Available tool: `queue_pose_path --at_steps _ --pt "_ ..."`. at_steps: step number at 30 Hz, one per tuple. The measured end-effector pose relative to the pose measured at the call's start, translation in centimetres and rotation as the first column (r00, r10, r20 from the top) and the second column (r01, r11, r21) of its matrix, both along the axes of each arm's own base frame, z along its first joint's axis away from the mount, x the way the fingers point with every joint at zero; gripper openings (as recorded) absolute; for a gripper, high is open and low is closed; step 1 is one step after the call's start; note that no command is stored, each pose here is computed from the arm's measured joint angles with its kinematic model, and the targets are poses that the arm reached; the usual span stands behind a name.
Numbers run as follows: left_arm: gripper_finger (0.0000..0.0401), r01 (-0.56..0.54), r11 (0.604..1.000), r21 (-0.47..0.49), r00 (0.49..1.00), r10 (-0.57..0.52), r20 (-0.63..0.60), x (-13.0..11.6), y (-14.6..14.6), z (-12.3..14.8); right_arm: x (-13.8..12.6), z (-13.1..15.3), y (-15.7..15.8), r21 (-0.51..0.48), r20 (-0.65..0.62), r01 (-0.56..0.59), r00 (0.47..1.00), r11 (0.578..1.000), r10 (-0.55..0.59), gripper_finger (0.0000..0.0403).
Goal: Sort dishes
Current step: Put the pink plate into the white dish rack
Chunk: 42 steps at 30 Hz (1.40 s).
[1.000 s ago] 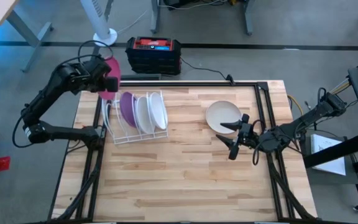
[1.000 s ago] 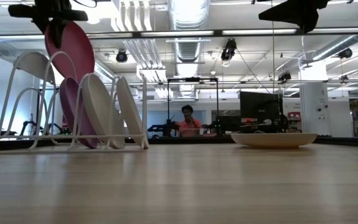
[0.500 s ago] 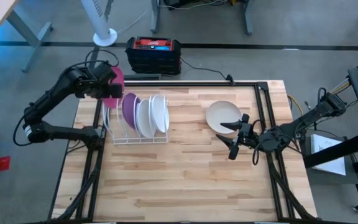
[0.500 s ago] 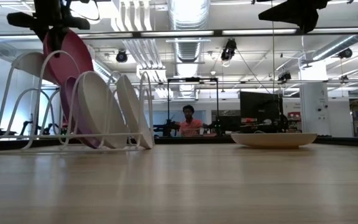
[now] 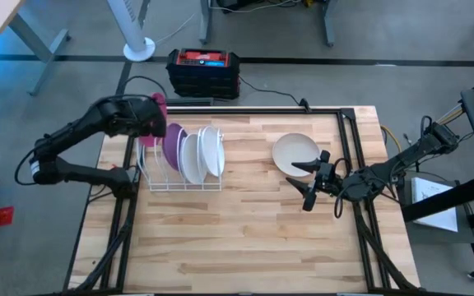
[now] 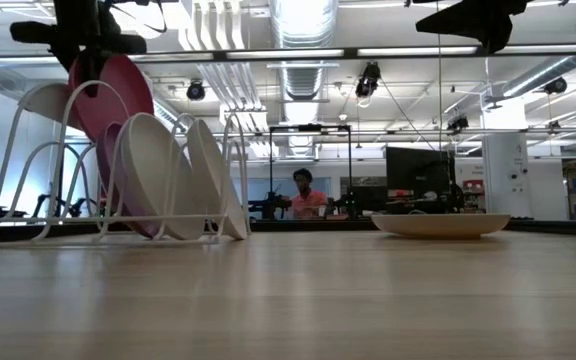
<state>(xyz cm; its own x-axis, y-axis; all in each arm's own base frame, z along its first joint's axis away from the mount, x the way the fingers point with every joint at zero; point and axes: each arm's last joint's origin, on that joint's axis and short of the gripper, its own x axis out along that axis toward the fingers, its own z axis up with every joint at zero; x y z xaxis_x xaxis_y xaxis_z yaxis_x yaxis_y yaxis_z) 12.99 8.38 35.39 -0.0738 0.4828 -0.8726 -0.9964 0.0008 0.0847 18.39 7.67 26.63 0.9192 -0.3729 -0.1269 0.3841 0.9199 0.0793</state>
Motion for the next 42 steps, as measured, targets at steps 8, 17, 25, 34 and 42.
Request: queue_pose_path --at_steps 8,17,25,34,42 --pt "0.0027 0.014 0.997 0.073 0.999 -0.010 -0.052 0.9 -1.1 -1.3 0.0 0.0 0.0 0.000 0.000 0.000 1.000 1.000 0.000 0.0239" --pt "0.0043 0.055 0.996 0.066 0.998 -0.055 -0.004 1.2 -1.7 -0.3 0.0 0.0 0.0 0.000 0.000 0.002 1.000 1.000 -0.002 0.0248" --pt "0.0084 0.077 0.992 0.105 0.996 -0.081 0.034 1.2 -1.7 1.5 0.0 0.0 0.0 0.000 0.000 0.002 1.000 1.000 -0.002 0.0245" --pt "0.0086 0.096 0.992 0.079 0.995 -0.096 -0.002 2.1 -1.4 0.9 0.0 0.0 0.0 0.000 0.000 0.002 1.000 1.000 -0.002 0.0254" --pt "0.0087 0.113 0.993 0.028 0.994 -0.113 0.002 2.5 -1.3 0.7 0.0 0.0 0.0 0.000 0.000 0.002 1.000 1.000 -0.002 0.0252"
